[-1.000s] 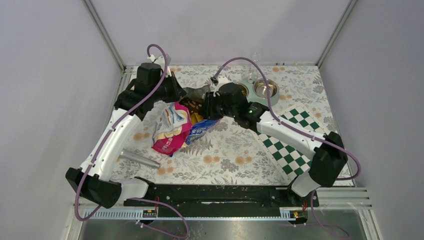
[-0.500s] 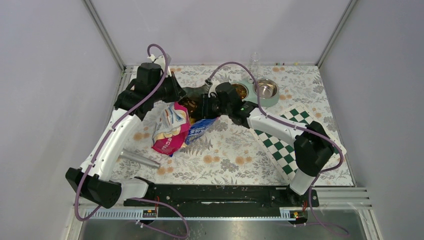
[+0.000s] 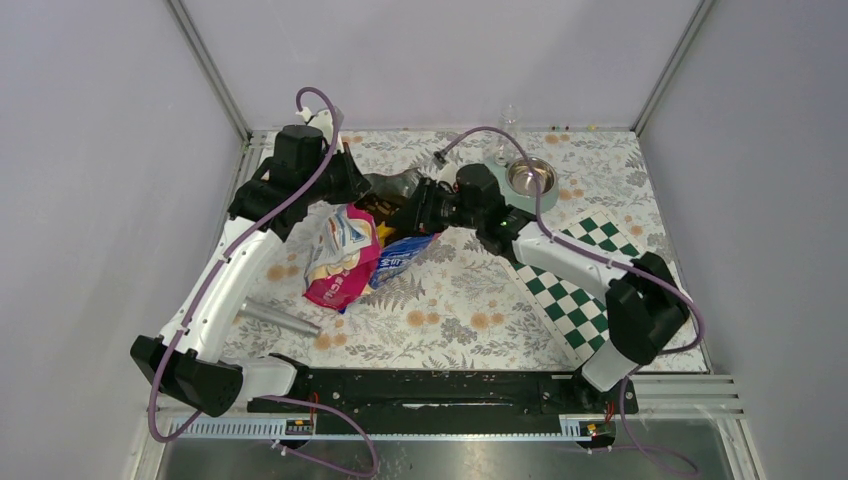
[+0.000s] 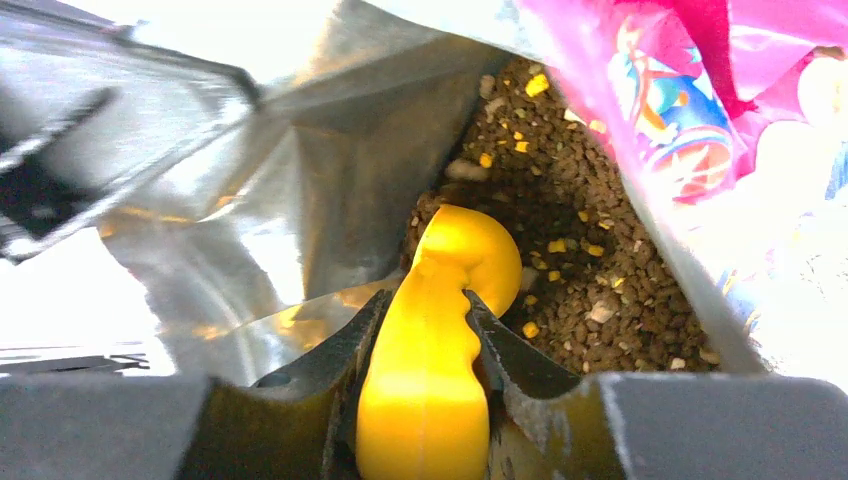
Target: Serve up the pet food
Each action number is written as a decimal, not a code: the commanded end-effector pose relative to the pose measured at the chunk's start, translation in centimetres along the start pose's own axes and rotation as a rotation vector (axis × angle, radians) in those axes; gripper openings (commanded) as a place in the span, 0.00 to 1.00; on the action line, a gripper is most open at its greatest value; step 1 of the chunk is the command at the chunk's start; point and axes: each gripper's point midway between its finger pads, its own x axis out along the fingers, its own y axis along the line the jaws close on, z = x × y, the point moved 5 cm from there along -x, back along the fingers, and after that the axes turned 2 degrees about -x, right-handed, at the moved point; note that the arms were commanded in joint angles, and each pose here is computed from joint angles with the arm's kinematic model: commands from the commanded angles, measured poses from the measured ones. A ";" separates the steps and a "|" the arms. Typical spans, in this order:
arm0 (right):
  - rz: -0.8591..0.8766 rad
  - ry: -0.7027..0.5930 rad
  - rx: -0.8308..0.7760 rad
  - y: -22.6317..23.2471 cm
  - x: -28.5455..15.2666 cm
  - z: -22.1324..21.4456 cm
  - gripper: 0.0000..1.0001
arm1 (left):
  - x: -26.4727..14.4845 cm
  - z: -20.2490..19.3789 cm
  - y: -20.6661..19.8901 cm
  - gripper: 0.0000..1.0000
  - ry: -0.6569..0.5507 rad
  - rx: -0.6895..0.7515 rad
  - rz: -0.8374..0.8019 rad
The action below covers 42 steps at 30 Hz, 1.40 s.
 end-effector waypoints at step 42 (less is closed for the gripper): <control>0.123 -0.429 -0.370 9.0 -12.9 7.5 0.00 | -4.1 4.8 1.9 0.00 -0.213 0.050 0.070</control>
